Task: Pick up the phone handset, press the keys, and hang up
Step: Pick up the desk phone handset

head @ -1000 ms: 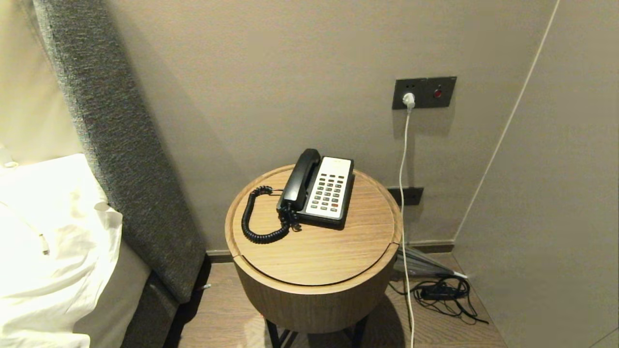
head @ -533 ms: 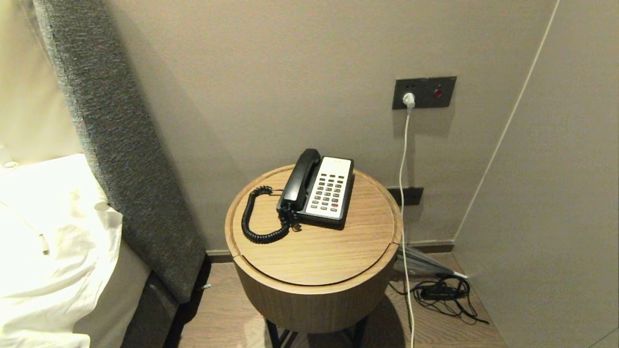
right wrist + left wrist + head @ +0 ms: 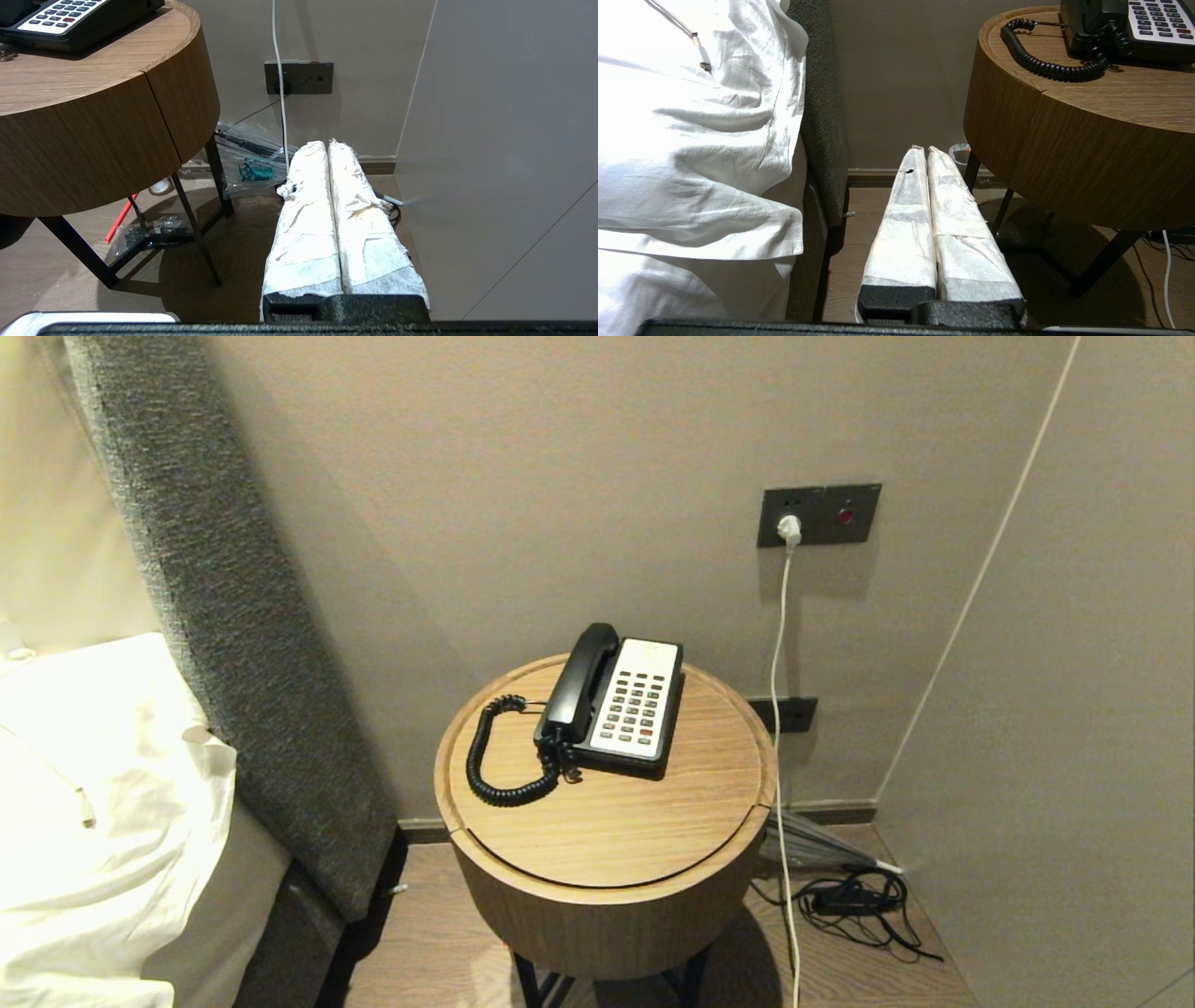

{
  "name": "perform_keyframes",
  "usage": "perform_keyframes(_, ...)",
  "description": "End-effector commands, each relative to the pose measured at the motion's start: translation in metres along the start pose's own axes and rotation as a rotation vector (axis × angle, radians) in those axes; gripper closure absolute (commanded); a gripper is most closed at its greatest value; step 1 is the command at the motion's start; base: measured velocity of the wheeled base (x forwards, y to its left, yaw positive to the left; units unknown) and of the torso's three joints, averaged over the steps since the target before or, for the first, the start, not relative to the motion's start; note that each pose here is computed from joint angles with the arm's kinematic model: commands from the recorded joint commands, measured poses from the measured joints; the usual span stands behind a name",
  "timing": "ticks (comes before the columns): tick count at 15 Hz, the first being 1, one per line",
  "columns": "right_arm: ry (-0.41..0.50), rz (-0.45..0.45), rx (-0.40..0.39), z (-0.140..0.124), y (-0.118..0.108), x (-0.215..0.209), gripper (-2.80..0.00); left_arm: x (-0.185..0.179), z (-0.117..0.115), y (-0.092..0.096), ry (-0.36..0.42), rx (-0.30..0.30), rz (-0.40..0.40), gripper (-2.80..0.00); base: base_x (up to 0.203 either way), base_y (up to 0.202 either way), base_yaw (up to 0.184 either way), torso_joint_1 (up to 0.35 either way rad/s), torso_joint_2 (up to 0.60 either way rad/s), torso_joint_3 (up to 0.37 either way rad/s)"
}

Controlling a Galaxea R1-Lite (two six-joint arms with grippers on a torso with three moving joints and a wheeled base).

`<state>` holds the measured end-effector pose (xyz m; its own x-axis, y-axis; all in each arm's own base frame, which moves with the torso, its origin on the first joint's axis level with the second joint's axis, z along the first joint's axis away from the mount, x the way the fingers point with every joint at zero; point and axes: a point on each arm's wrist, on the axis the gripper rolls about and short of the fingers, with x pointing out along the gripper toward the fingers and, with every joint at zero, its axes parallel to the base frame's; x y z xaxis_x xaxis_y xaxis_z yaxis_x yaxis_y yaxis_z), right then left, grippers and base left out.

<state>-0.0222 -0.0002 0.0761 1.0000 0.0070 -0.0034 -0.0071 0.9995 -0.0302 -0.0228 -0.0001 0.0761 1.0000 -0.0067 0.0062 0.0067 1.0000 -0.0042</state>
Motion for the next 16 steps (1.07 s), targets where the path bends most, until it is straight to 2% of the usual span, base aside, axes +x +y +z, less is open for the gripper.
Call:
perform_keyframes(1,0.001,0.001,0.000,0.0001,0.0000,0.0001,0.00,0.0002,-0.0002,0.0000,0.001,-0.003,-0.001,0.00,0.000,0.000,0.000,0.000,0.00,0.000)
perform_keyframes(5,0.001,0.001,0.000,0.0001,0.0000,0.0001,0.00,0.0001,0.0002,0.0000,0.000,-0.011,0.000,0.00,0.000,0.000,0.000,0.001,0.00,-0.030)
perform_keyframes(16,0.001,0.001,0.000,0.0001,0.0000,0.0001,0.00,0.0001,0.0002,0.0000,0.000,-0.011,0.001,0.00,0.000,0.000,0.000,0.004,0.00,-0.194)
